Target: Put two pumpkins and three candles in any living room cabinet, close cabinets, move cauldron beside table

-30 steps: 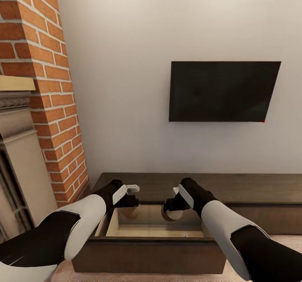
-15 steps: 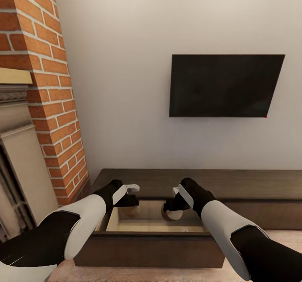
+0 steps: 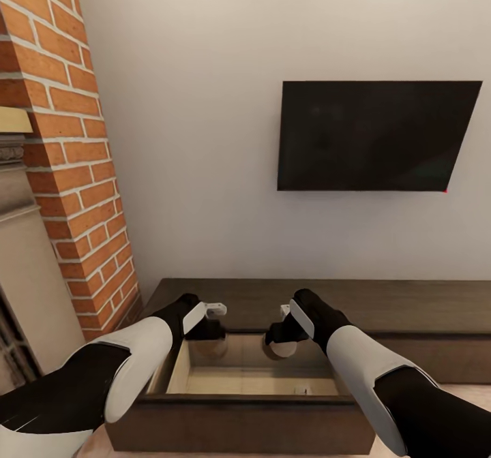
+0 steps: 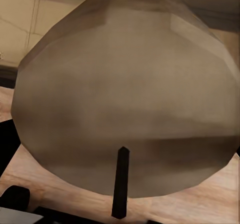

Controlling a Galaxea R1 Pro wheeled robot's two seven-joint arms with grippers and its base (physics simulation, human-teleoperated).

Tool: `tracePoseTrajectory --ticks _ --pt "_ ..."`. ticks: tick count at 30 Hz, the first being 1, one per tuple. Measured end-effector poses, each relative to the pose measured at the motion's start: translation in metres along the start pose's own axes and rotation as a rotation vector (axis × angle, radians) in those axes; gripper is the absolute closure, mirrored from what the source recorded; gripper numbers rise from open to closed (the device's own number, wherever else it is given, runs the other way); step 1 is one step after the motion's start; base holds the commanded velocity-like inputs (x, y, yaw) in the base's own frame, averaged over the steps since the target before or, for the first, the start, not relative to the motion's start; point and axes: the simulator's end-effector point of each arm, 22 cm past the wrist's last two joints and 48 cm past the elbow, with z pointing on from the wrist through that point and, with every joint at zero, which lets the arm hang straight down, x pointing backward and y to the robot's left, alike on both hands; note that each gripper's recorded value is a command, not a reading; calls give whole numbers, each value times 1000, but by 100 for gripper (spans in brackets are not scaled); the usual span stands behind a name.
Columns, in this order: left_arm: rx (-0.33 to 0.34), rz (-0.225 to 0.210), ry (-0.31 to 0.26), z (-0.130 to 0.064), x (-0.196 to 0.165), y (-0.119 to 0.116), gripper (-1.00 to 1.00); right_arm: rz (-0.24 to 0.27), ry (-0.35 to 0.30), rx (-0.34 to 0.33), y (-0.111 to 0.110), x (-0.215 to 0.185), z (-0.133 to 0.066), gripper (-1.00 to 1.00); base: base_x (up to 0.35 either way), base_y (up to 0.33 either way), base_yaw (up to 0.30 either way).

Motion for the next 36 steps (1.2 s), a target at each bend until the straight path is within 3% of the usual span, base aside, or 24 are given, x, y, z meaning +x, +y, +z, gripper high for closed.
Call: tracePoseTrajectory --ticks 8,22,36 --pt "1 8 70 2 17 0 100 -6 2 -10 8 1 2 100 15 0 0" --pt "12 8 76 29 35 1 100 -4 23 -4 3 22 34 100 0 0 0" --pt "11 -8 -34 64 29 5 100 3 62 -6 0 49 73 100 0 0 0"
